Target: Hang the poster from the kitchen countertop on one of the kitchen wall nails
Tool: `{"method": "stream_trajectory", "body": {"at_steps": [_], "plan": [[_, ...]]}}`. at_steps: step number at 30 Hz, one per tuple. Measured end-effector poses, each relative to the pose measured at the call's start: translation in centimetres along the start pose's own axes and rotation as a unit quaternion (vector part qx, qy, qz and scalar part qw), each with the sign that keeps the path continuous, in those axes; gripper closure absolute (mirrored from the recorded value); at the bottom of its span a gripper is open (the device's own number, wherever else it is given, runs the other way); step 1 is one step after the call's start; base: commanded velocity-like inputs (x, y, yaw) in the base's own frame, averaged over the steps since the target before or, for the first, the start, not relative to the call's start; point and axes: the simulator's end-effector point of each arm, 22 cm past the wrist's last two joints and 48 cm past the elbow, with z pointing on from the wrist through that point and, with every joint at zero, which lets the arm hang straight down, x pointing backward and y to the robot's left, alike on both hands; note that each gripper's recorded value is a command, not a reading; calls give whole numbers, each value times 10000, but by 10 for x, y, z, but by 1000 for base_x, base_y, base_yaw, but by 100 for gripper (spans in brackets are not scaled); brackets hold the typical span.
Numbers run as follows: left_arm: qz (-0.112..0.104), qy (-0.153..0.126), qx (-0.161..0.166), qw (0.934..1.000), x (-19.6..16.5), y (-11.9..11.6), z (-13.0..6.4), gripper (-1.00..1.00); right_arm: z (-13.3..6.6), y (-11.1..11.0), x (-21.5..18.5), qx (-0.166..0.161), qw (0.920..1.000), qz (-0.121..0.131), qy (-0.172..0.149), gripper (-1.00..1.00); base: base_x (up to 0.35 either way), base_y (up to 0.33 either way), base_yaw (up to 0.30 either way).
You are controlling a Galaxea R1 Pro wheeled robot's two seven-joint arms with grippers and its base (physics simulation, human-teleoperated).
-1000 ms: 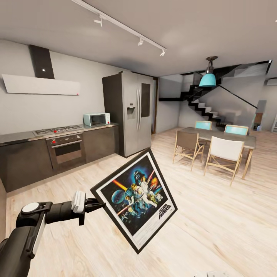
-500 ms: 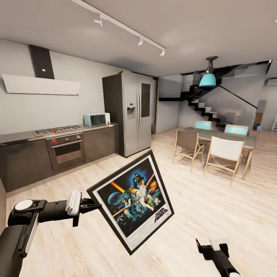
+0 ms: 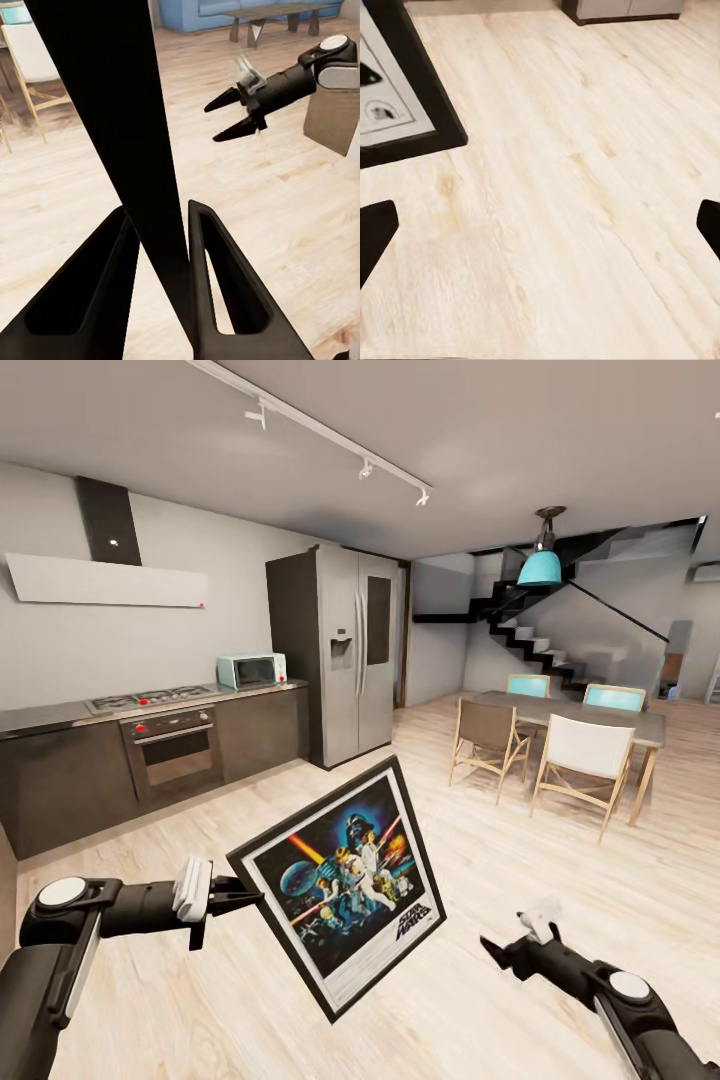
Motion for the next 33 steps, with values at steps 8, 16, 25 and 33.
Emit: {"method": "stream_trajectory", "body": {"at_steps": [8, 16, 25, 33], "plan": [[77, 60, 64, 9999, 0, -4, 3, 100, -22, 19, -56, -1617, 9859, -422, -57, -100, 0, 0, 0], [141, 254, 152, 9995, 6, -7, 2, 100, -47, 23, -71, -2358, 9691, -721, -15, -100, 0, 0, 0], [165, 271, 163, 9994, 6, -7, 2, 100, -67, 38, -84, -3024, 9489, -901, -39, -100, 0, 0, 0], [216, 362, 361, 9985, 9, -17, 12, 100, -74, 54, -79, -3401, 9340, -1091, 128, -100, 0, 0, 0]]}}
